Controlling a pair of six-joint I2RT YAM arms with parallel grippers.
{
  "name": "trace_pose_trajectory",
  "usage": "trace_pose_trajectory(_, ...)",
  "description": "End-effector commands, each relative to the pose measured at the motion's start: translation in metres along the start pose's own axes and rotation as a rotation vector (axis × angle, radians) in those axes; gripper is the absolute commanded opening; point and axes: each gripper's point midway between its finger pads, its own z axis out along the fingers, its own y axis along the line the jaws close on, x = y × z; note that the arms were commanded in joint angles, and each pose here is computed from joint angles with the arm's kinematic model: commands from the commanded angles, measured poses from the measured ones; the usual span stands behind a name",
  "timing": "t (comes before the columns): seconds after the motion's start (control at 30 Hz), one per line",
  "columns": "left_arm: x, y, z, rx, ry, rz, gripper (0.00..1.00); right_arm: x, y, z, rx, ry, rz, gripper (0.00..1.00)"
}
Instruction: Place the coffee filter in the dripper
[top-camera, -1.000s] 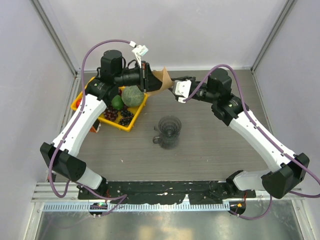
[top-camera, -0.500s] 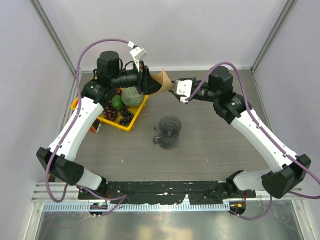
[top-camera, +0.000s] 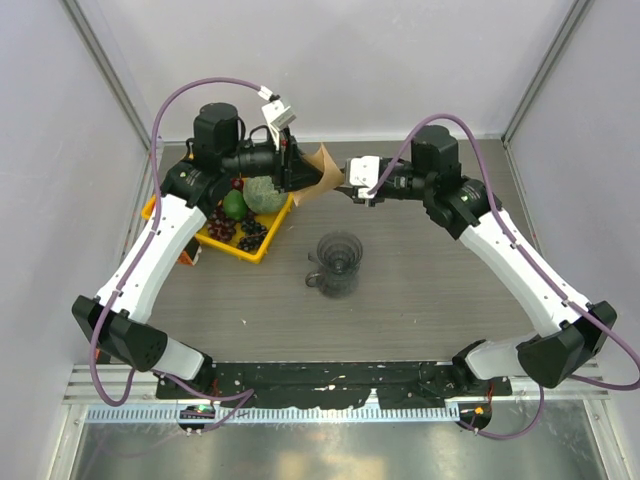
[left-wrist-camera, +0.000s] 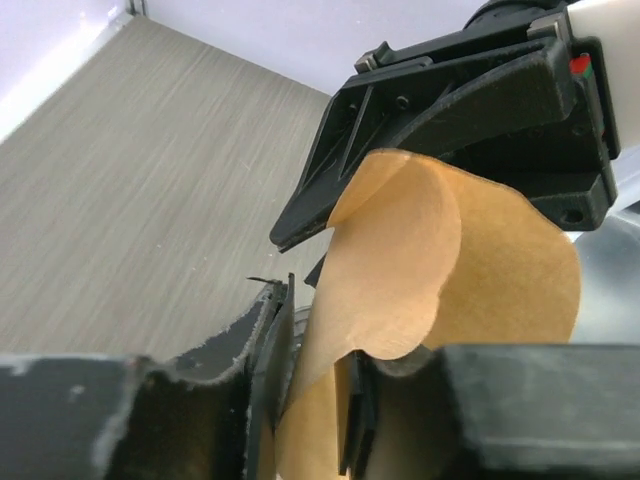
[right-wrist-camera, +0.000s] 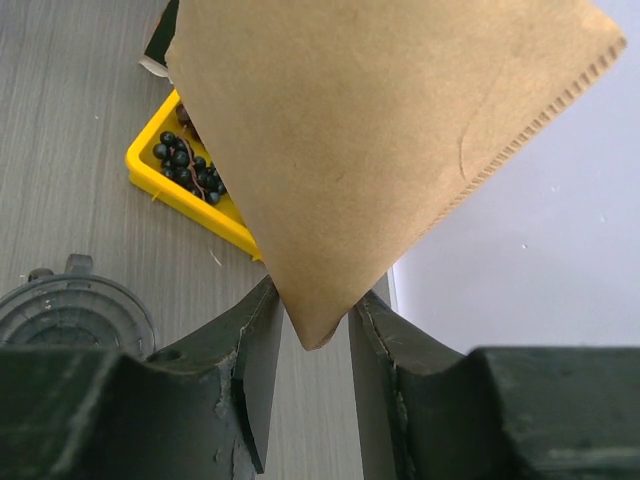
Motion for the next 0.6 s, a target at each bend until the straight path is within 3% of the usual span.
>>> trace_pose_trajectory(0.0, -0.013, -0.015, -0.011, 0.018, -0.023, 0.084, 0.13, -0.017, -0.007, -0.004, -0.018, -0.036, 0.020, 0.39)
trace_pose_trajectory(0.03, -0.011, -0.012, -0.011, -0.001, -0.014, 0.064, 0.00, -0.017, -0.007, -0.004, -0.021, -0.041, 0.027, 0.40)
trace_pose_trajectory(0.23, -0.008, 0.014, -0.008, -0.118, -0.018, -0.212, 0.00, -0.022, -0.012, -0.008, -0.026, -0.070, 0.067, 0.43)
trace_pose_trajectory(0.4, -0.013, 0.014, -0.004, -0.104, -0.046, -0.279, 0.00, -0.019, -0.015, -0.007, -0.014, -0.061, 0.072, 0.49)
trace_pose_trajectory(0.57, -0.018, 0.009, -0.005, -0.075, -0.065, -0.290, 0.00, -0.001, -0.025, -0.005, 0.048, 0.015, 0.084, 0.86)
